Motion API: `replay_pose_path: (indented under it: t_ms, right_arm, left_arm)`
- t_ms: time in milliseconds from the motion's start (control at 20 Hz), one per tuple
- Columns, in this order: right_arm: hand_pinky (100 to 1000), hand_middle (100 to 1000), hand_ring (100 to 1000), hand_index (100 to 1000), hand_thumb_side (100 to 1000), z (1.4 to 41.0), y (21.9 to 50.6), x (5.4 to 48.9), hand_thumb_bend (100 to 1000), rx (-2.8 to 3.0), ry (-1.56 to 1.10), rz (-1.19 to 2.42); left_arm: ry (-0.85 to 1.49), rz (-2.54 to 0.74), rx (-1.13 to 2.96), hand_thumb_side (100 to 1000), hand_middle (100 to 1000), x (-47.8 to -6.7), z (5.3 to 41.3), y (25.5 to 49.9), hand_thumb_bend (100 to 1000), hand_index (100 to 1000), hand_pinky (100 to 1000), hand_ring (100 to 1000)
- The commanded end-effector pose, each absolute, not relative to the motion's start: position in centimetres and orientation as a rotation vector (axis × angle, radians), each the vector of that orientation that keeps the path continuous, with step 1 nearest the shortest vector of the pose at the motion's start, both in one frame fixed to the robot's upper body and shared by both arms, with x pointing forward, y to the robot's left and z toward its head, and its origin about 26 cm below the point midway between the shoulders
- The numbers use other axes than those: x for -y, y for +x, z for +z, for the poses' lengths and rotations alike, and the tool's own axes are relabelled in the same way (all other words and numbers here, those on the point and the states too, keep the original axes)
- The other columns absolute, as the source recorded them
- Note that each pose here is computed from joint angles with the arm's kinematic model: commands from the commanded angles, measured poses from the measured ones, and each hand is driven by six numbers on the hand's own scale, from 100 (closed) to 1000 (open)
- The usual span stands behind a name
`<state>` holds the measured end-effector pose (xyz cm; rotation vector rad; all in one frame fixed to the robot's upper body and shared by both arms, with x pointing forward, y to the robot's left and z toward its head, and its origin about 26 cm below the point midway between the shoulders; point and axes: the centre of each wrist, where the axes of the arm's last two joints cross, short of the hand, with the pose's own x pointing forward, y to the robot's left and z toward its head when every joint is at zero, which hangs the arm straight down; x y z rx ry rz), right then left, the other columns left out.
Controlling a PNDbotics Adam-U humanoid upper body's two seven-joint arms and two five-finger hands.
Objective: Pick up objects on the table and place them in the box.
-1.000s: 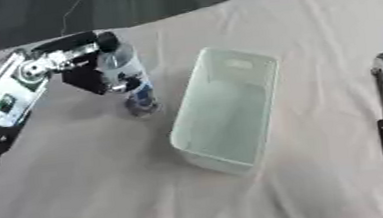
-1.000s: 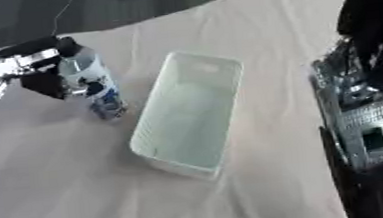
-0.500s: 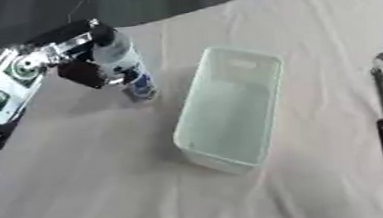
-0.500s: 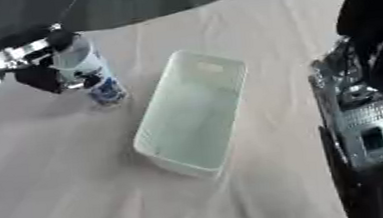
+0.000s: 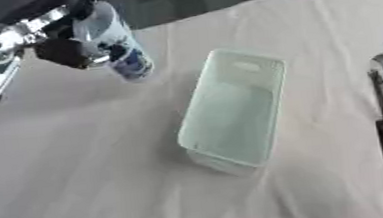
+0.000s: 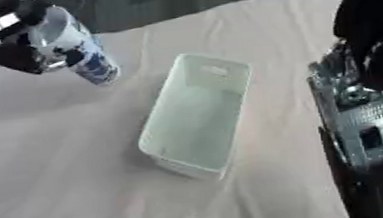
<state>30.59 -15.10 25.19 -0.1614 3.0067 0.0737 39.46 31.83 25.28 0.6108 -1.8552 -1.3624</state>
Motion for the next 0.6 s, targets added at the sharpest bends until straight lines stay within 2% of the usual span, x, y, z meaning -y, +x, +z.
replay_pose_path:
  t_ms: [50,600]
  right_arm:
    - [407,564,519,639,1000,25.5,30.4,15.5,100,-2.982,-0.149,0.075]
    - [407,563,518,639,1000,25.5,30.4,15.4,100,-2.981,-0.157,0.072]
  left_arm:
    - [0.617,-1.313,1.947,551,140,-31.8,28.3,38.6,100,452,100,100]
    - [0.358,-1.270,2.053,554,139,-28.1,30.4,37.1,100,455,100,100]
